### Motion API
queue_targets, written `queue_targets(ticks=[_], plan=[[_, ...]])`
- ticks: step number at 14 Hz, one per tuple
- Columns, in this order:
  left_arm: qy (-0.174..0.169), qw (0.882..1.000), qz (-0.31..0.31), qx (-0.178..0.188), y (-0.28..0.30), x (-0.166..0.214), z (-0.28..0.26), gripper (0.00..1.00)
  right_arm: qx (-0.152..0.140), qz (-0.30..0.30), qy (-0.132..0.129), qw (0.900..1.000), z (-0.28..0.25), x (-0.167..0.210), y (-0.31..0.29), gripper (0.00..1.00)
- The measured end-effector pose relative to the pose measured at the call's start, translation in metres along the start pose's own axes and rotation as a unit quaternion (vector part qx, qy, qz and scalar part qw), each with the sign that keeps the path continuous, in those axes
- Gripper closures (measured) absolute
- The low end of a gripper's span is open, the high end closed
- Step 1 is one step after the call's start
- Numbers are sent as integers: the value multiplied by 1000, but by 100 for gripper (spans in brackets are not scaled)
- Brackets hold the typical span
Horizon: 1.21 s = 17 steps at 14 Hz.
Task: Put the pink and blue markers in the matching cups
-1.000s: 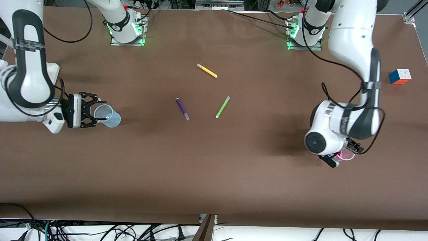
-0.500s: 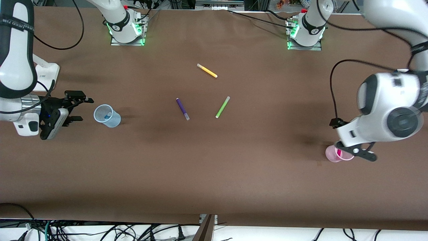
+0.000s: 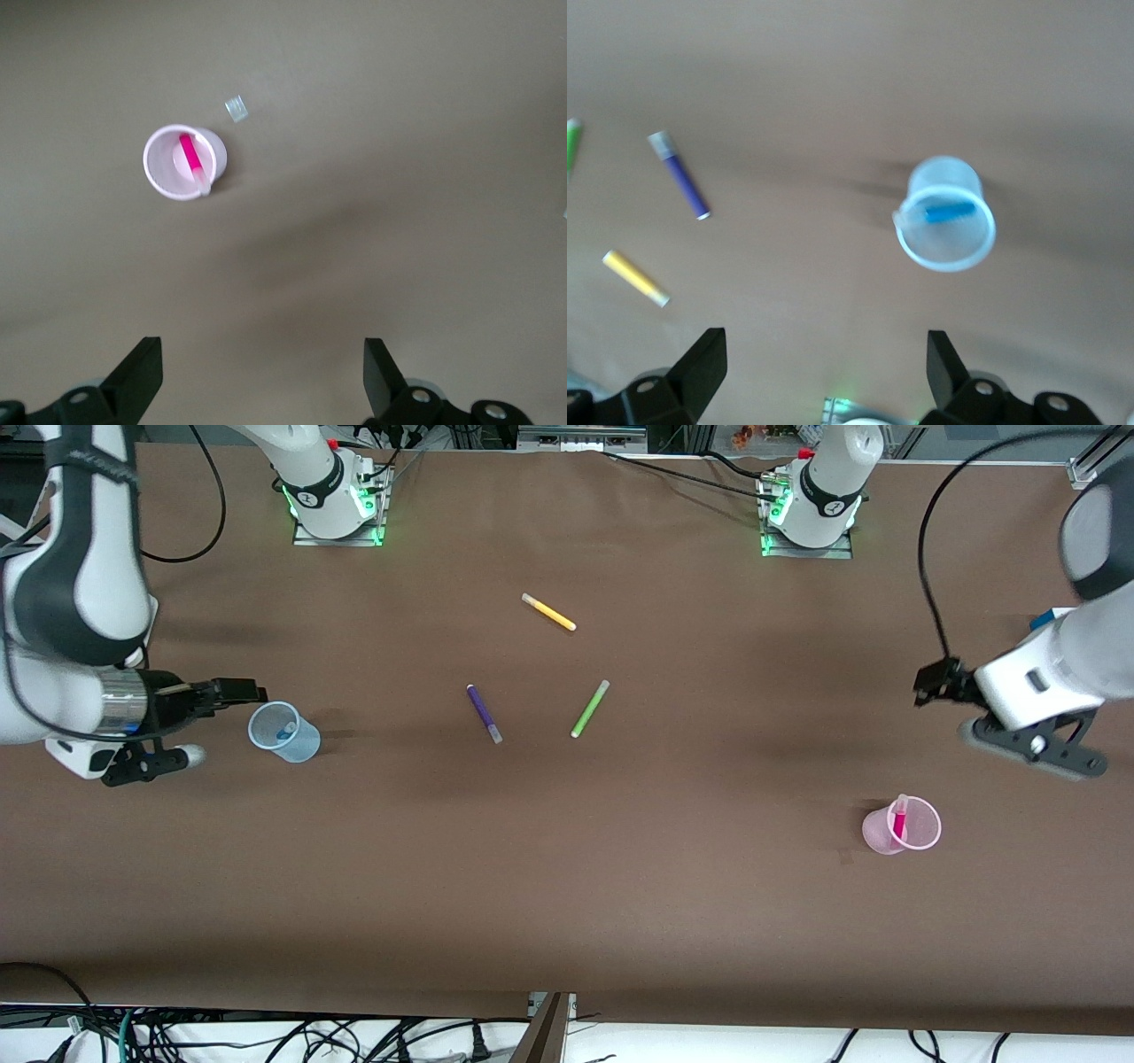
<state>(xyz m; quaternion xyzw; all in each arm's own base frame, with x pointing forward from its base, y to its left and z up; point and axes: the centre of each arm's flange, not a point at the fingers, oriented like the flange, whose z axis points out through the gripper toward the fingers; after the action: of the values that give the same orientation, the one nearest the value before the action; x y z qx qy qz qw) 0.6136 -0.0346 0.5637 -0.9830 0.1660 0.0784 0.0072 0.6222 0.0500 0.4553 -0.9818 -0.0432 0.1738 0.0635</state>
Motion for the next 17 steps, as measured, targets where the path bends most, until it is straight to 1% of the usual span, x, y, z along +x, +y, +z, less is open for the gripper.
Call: queue_targets(ticks=[1, 2, 3, 4, 6, 8, 9, 11, 13, 15, 17], plan=[[1, 1000, -6, -3, -3, -5, -5, 0, -18, 24, 5, 1000, -8, -8, -13, 0], [6, 1000, -13, -9, -7, -9, -6, 0, -35, 35, 14, 999, -19, -19, -20, 0], [20, 999, -22, -13, -12, -10, -6, 0, -49, 38, 25, 998, -32, -31, -20, 0], [43, 998, -43, -13, -15, -12, -5, 0, -59, 39, 38, 997, -46, -44, -16, 0], [80, 991, -103, -10, -13, -27, -2, 0, -66, 47, 68, 994, -78, -78, -2, 0], [96, 986, -136, -10, -9, -47, 0, 0, -61, 56, 98, 992, -107, -114, 9, 0], [98, 985, -142, -10, -11, -54, -1, 0, -61, 59, 109, 990, -115, -129, 13, 0], [96, 984, -148, -8, -16, -63, 0, 0, -62, 63, 115, 989, -120, -143, 18, 0], [87, 986, -145, 7, -20, -66, 3, 0, -61, 67, 110, 990, -118, -144, 19, 0], [76, 987, -139, 11, -24, -69, 6, 0, -60, 86, 108, 989, -116, -144, 18, 0], [75, 988, -137, 11, -27, -70, 7, 0, -59, 95, 106, 988, -115, -144, 17, 0]])
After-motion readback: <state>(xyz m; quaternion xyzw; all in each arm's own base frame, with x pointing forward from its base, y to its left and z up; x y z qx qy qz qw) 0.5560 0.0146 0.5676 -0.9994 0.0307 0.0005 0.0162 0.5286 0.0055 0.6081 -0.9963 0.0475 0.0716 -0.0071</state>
